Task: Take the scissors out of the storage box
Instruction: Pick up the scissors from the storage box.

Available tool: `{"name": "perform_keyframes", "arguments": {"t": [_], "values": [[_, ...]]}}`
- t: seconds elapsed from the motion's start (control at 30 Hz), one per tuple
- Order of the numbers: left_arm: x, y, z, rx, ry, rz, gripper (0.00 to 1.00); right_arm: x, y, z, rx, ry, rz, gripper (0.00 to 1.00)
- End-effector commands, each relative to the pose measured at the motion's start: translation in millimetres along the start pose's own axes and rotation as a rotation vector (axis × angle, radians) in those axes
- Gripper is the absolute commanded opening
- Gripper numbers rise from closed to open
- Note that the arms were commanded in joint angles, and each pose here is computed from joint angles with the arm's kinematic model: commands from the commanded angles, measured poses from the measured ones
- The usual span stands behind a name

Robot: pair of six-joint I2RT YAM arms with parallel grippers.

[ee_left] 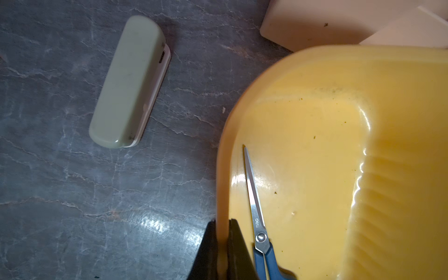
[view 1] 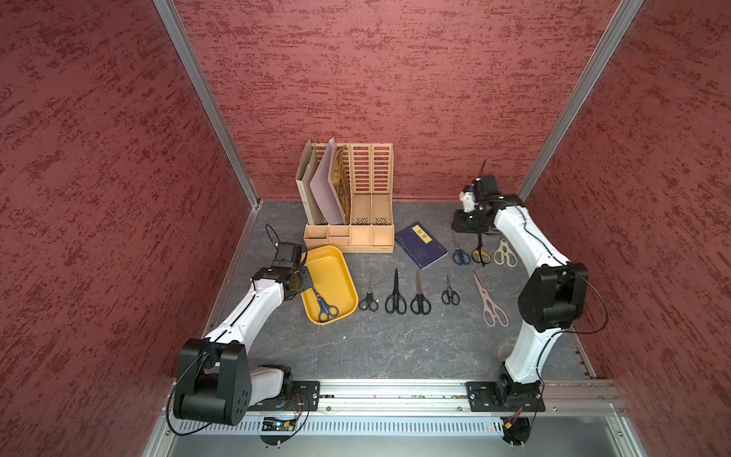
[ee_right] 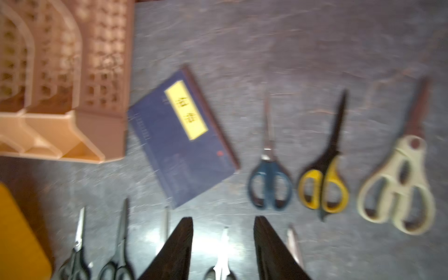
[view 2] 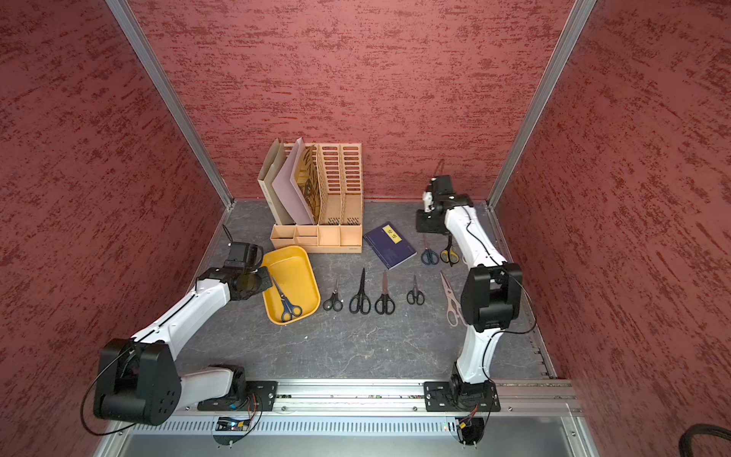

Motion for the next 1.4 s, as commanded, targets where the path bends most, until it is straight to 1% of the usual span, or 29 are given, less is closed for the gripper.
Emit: {"name": "perform_keyframes", "arguments": {"t": [0.0, 0.07, 0.2, 0.23, 0.4, 0.53, 0.63, 0.73, 0.83, 0.97, 1.07, 1.13, 1.37], "values": [[8.4, -0.2, 6.2, -0.007, -0.061, -0.006, 0.00, -13.4, 74.8, -3.7, 0.132, -0.004, 0.050, 0.44], [9.5, -0.6, 7.9, -0.009, -0.065, -0.001, 0.00, -25.4, 126.1, -4.1, 0.214, 0.007, 0.151, 0.43], [11.2, -1.2, 9.2, -0.007, -0.071, 0.003, 0.00, -54.2, 202.6, -5.9, 0.372, 0.023, 0.248, 0.40], [12.6, -0.9, 9.5, -0.004, -0.074, 0.005, 0.00, -63.6, 219.6, -5.8, 0.389, 0.026, 0.277, 0.39], [13.1, -0.2, 11.3, -0.002, -0.080, 0.009, 0.00, -112.9, 292.9, -9.2, 0.489, 0.046, 0.376, 0.37], [12.5, -0.2, 12.5, -0.011, -0.090, 0.017, 0.00, -150.6, 332.7, -22.2, 0.517, 0.105, 0.455, 0.35], [13.6, -1.4, 13.4, -0.016, -0.098, 0.016, 0.00, -170.9, 344.7, -38.3, 0.480, 0.132, 0.514, 0.35], [14.1, -1.2, 14.3, -0.018, -0.106, 0.019, 0.00, -181.4, 347.4, -56.5, 0.447, 0.140, 0.529, 0.34], [13.9, -1.2, 15.3, -0.024, -0.120, 0.021, 0.00, -182.6, 348.3, -72.7, 0.410, 0.113, 0.533, 0.35], [13.0, -2.1, 17.3, -0.026, -0.137, 0.015, 0.00, -180.8, 355.2, -91.4, 0.396, 0.086, 0.534, 0.35], [13.4, -3.2, 18.7, -0.034, -0.149, 0.013, 0.00, -181.6, 359.2, -105.2, 0.369, 0.082, 0.542, 0.35], [12.7, -3.1, 19.3, -0.034, -0.149, 0.012, 0.00, -185.7, 360.0, -114.2, 0.350, 0.090, 0.550, 0.35], [13.3, -4.1, 23.1, -0.036, -0.161, 0.006, 0.00, -201.0, 366.3, -127.6, 0.327, 0.119, 0.596, 0.35]]}}
Point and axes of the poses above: each gripper's point midway between its finger pads, its own z axis back along the fingers, its own y axis along the line the jaws close on, x = y × z, the point moved 3 cm from there along z, back along the fingers, and after that the axes turned 3 degrees about z, right-handed, at the moved point
